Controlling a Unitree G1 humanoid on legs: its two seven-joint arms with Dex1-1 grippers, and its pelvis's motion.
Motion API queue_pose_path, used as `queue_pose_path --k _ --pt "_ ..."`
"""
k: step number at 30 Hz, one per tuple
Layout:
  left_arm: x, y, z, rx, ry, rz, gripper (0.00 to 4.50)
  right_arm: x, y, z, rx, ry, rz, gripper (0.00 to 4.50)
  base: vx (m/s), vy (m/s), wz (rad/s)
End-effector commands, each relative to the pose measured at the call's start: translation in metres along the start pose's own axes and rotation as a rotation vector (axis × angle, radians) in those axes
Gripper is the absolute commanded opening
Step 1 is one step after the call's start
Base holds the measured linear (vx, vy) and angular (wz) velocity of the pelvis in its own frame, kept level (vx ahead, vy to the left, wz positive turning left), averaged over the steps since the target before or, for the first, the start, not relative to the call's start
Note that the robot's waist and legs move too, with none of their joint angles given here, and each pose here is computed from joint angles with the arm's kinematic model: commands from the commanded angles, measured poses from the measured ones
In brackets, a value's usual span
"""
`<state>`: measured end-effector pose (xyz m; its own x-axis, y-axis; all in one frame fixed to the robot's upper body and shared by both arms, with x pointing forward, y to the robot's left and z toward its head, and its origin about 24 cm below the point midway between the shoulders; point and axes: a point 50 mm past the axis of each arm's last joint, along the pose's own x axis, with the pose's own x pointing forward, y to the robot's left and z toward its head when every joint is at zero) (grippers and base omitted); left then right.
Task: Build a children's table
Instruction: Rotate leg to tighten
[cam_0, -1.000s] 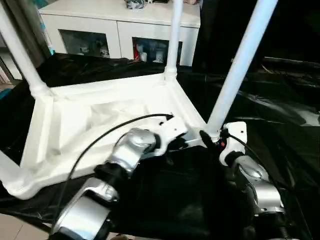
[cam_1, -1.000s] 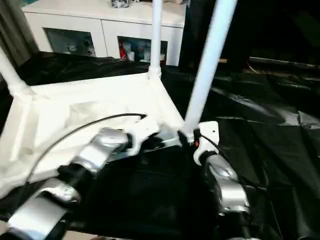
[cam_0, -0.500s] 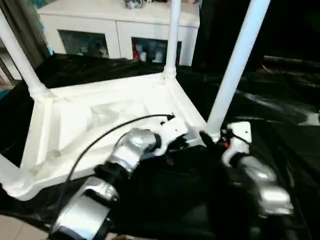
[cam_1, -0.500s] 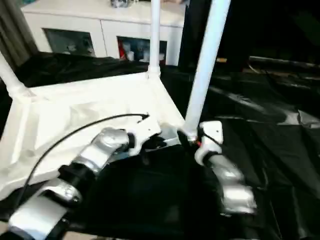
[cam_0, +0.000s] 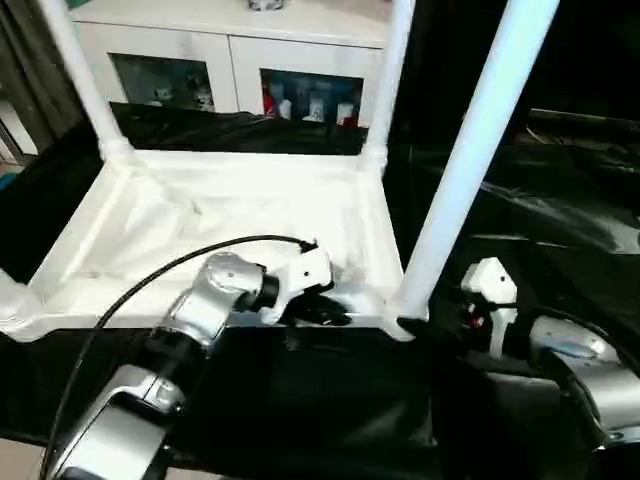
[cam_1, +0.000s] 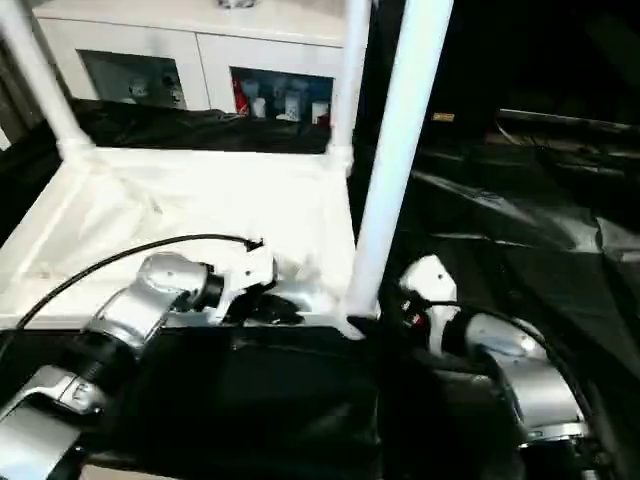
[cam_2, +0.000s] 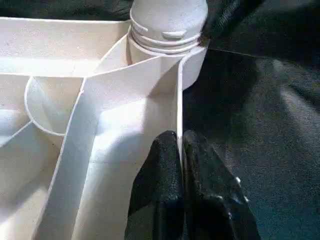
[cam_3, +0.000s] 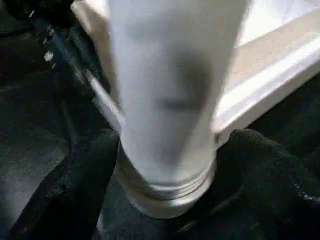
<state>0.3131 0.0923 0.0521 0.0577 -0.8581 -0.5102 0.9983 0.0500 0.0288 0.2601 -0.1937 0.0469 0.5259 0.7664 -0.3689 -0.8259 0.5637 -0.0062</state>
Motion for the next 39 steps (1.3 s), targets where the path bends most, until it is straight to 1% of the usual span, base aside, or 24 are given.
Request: queue_pose_path --k 1,3,4,7,8,9,11,14,16,17,18,20,23,26,28,31,32,34,35,36,38,39 --pt "0.004 -0.005 -0.001 -0.023 -0.032 -0.043 0.0 0.003 -0.005 0.004 -0.026 0.0 -0.007 3.86 0.0 0.0 0.0" --pt "0.003 -0.005 0.0 -0.025 -0.035 -0.041 0.0 0.007 -0.006 0.006 -0.016 -0.015 -0.01 3.86 0.0 0.0 0.0" --pt "0.003 -0.005 0.0 -0.025 -0.035 -0.041 0.0 0.008 -0.006 0.006 -0.013 -0.019 -0.008 3.6 0.0 0.0 0.0" --pt "0.003 -0.006 0.0 -0.026 -0.037 -0.042 0.0 0.014 -0.005 0.007 0.003 -0.04 -0.01 3.47 0.0 0.0 0.0" --pt "0.003 -0.006 0.0 -0.028 -0.038 -0.045 0.0 0.016 -0.004 0.008 0.011 -0.054 -0.006 3.33 0.0 0.0 0.0" --pt "0.003 -0.006 0.0 -0.029 -0.038 -0.045 0.0 0.017 -0.004 0.008 0.012 -0.056 -0.006 3.33 0.0 0.0 0.0" --pt "0.004 -0.006 0.0 -0.029 -0.038 -0.045 0.0 0.018 -0.003 0.008 0.016 -0.059 -0.002 3.09 0.0 0.0 0.0" --pt "0.003 -0.006 0.0 -0.032 -0.035 -0.046 0.0 0.018 -0.001 0.006 0.019 -0.057 0.008 3.07 0.0 0.0 0.0" --pt "0.003 -0.006 0.0 -0.032 -0.034 -0.045 0.0 0.019 -0.001 0.006 0.022 -0.057 0.011 2.75 0.0 0.0 0.0" --pt "0.003 -0.006 -0.001 -0.032 -0.033 -0.045 0.0 0.019 0.0 0.005 0.024 -0.056 0.013 2.75 0.0 0.0 0.0" --pt "0.003 -0.006 -0.001 -0.033 -0.03 -0.042 0.0 0.019 0.001 0.004 0.029 -0.055 0.016 2.62 0.0 0.0 0.0" --pt "0.003 -0.006 -0.001 -0.033 -0.028 -0.04 0.0 0.019 0.001 0.003 0.032 -0.054 0.017 2.54 0.0 0.0 0.0" --pt "0.004 -0.005 -0.002 -0.039 -0.025 -0.024 0.0 0.02 0.005 -0.003 0.048 -0.041 0.013 2.52 0.0 0.0 0.0" --pt "0.007 -0.005 -0.002 -0.044 -0.022 -0.009 0.0 0.021 0.007 -0.006 0.065 -0.037 -0.004 2.49 0.0 0.0 0.0" --pt "0.012 -0.001 -0.001 -0.061 -0.027 0.04 0.0 0.024 0.007 -0.011 0.094 -0.035 -0.054 2.48 0.0 0.0 0.0" --pt "0.024 0.007 0.006 -0.092 -0.041 0.15 0.0 0.03 0.005 -0.018 0.166 -0.041 -0.193 2.48 0.0 0.0 0.0" --pt "0.024 0.007 0.006 -0.092 -0.041 0.15 0.0 0.03 0.005 -0.018 0.166 -0.041 -0.193 2.48 0.0 0.0 0.0" --pt "0.033 0.014 0.012 -0.111 -0.043 0.232 0.0 0.036 0.0 -0.021 0.236 -0.052 -0.325 2.47 0.0 0.0 0.0" --pt "0.038 0.018 0.017 -0.129 -0.047 0.29 0.0 0.039 -0.004 -0.021 0.287 -0.062 -0.422 2.47 0.0 0.0 0.0" --pt "0.046 0.022 0.023 -0.156 -0.057 0.351 0.0 0.044 -0.008 -0.021 0.362 -0.075 -0.535 2.47 0.0 0.0 0.0" --pt "0.054 0.024 0.03 -0.164 -0.057 0.4 0.0 0.051 -0.008 -0.02 0.418 -0.072 -0.617 2.47 0.0 0.0 0.0" --pt "0.055 0.025 0.031 -0.163 -0.055 0.409 0.0 0.052 -0.008 -0.02 0.424 -0.069 -0.628 2.44 0.0 0.0 0.0"
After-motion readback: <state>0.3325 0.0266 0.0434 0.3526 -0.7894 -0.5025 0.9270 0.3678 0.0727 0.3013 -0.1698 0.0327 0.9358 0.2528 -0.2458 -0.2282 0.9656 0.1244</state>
